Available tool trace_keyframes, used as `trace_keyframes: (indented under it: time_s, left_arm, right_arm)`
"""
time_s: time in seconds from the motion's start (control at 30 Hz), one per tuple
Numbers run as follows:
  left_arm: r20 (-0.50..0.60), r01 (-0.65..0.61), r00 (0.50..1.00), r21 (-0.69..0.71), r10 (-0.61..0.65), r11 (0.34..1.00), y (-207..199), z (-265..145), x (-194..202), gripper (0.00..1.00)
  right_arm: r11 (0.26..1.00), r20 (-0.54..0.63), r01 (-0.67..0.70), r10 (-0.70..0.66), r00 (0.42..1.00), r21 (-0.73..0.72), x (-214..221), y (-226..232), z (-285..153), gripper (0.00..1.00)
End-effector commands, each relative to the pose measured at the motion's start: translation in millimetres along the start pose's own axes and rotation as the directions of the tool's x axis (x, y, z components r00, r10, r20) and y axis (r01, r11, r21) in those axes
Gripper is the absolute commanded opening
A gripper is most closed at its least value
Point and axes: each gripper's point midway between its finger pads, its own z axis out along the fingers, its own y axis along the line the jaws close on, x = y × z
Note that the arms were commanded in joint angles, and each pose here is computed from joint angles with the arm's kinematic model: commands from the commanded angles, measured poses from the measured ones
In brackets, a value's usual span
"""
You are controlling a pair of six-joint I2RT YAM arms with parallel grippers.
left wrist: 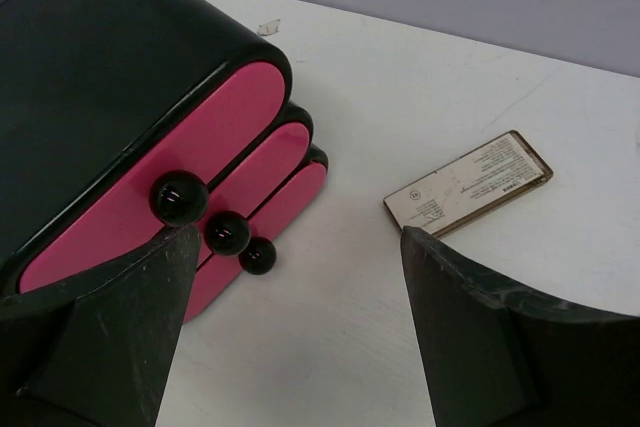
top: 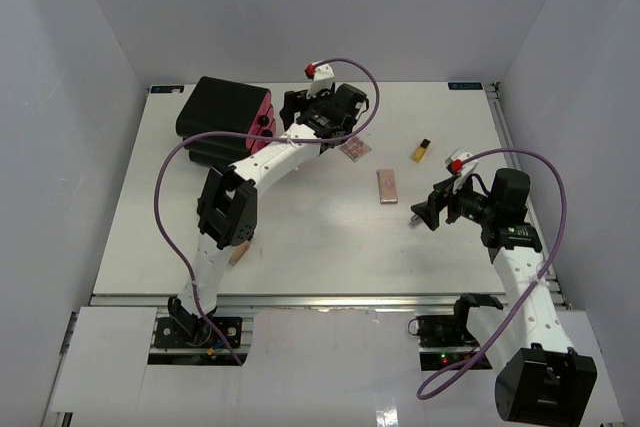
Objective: Organize the makeup
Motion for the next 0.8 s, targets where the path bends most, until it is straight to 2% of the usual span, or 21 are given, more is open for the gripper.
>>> trace_keyframes:
  time_s: [0.0,0.13,0.47,0.77]
  left_arm:
    - [0.022,-0.021,1.0,-0.078,0.022,0.997,24.8,6.7,-10.3,0.9]
    - [0.016,-0.038,0.999,-0.082,0.039,0.996,28.1,7.1,-5.2,0.85]
    - [-0.035,-0.109,0.994,-0.109,0.106,0.988,45.9,27.9,18.6,0.85]
    - [-0.035,-0.126,0.992,-0.129,0.122,0.984,50.5,34.3,16.5,0.85]
  right_arm:
    - [0.999,0.027,0.033,-0.034,0.999,0.018,-16.1,-6.2,-1.8,0.9]
    - [0.999,0.028,0.034,-0.035,0.999,0.021,-16.6,-6.9,-1.8,0.9]
    - [0.999,0.022,0.028,-0.028,0.999,0.022,-14.6,-7.3,-1.2,0.9]
    - [0.999,0.019,0.026,-0.026,0.999,0.023,-13.4,-7.8,-0.7,0.9]
